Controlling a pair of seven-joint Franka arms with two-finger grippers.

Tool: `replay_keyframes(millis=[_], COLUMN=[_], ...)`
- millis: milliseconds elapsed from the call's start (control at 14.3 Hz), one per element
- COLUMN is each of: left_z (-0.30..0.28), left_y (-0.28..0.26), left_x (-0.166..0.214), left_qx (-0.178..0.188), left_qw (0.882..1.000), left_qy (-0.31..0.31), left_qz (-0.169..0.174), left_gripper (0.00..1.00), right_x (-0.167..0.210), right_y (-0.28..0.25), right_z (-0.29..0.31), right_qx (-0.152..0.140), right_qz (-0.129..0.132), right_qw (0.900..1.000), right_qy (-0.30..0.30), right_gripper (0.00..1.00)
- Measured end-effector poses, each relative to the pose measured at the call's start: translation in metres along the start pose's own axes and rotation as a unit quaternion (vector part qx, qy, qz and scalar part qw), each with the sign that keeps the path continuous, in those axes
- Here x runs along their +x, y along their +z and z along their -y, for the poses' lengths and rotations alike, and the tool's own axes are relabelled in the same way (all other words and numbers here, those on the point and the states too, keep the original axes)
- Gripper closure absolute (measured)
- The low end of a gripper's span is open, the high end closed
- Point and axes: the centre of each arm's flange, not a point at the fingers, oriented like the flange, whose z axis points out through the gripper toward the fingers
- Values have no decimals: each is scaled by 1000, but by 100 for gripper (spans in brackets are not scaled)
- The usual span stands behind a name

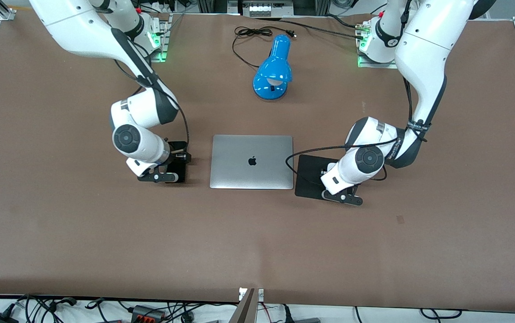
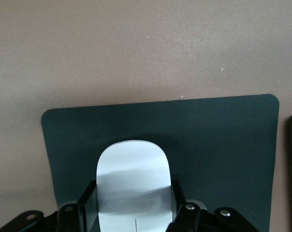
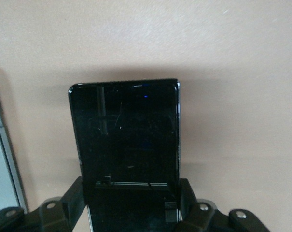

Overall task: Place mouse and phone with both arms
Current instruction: 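Carry the mouse onto the pad while the right gripper carries the phone, then release the mouse on the pad and raise the left gripper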

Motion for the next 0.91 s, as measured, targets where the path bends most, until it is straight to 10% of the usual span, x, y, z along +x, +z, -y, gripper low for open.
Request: replay_keyframes(millis=[558, 907], left_z=[14, 85], left_y=[-20, -191], left_x=[13, 19], left_qx=[5, 26], left_qw=[998, 993], left_qy=[-59, -118], left_qz=[0, 5], left_gripper=[0, 0], right_x=[-2, -2], right_y=[10, 18], right_z=[27, 31], right_qx=[1, 0], right_qz=[0, 5], right_qw=[1000, 1000], right_qy=[9, 7], right_gripper=[20, 19])
